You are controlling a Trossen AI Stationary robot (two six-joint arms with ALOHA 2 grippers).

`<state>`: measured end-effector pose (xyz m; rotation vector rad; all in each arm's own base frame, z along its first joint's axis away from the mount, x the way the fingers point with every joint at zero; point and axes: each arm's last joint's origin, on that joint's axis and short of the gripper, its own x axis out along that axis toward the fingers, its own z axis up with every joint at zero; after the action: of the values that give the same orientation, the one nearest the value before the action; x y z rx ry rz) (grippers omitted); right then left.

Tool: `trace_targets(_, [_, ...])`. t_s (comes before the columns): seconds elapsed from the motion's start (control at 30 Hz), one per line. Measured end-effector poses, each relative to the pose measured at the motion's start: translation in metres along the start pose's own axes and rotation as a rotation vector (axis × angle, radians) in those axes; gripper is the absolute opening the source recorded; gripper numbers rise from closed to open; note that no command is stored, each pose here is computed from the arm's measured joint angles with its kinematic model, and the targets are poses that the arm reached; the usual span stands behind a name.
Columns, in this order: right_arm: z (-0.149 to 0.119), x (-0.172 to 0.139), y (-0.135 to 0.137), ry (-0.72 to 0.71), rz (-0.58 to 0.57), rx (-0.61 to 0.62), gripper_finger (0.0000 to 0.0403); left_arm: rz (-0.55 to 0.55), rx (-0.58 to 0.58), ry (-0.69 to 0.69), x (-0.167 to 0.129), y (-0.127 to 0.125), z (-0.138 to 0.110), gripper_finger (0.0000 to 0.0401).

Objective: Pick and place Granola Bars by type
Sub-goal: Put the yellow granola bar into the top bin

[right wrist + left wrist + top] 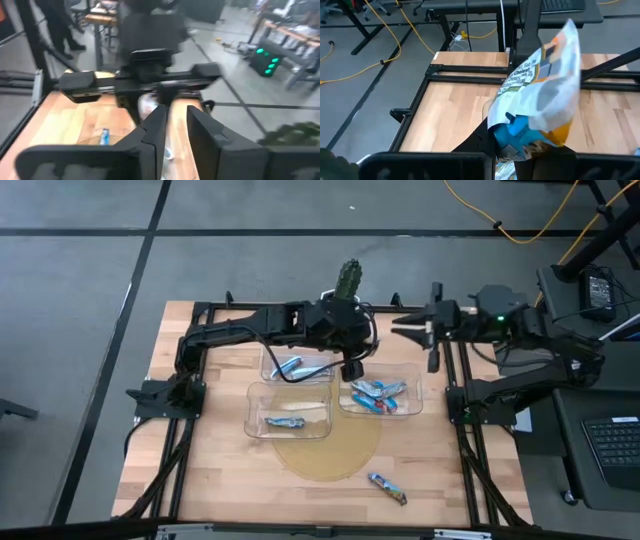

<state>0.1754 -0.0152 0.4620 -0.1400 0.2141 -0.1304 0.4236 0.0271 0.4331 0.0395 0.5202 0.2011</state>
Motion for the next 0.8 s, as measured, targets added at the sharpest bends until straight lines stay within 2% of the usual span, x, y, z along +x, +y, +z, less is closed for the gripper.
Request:
trace_targets(0.23, [-0.001,-0.023,-0.004,0.004,-0.090,-0.002,0.0094,-0.019,0.015,0.032,-0.015,-0.006,-0.001,0.0024])
trace_targets(0.33, [-0.007,-0.029,-0.005,0.057,-0.112,-0.004,0.0093,-0.030,0.036,0.105,-0.022,-0.010,-0.007,0.0022])
trace_targets(0.57, [-0.015,-0.031,-0.004,0.143,-0.103,-0.012,0.0094,-0.051,0.076,0.221,-0.030,-0.018,-0.018,0.0024])
trace_targets(0.8, [-0.017,-0.031,-0.004,0.161,-0.107,-0.025,0.0094,-0.155,0.045,0.203,-0.041,-0.026,-0.013,0.0023])
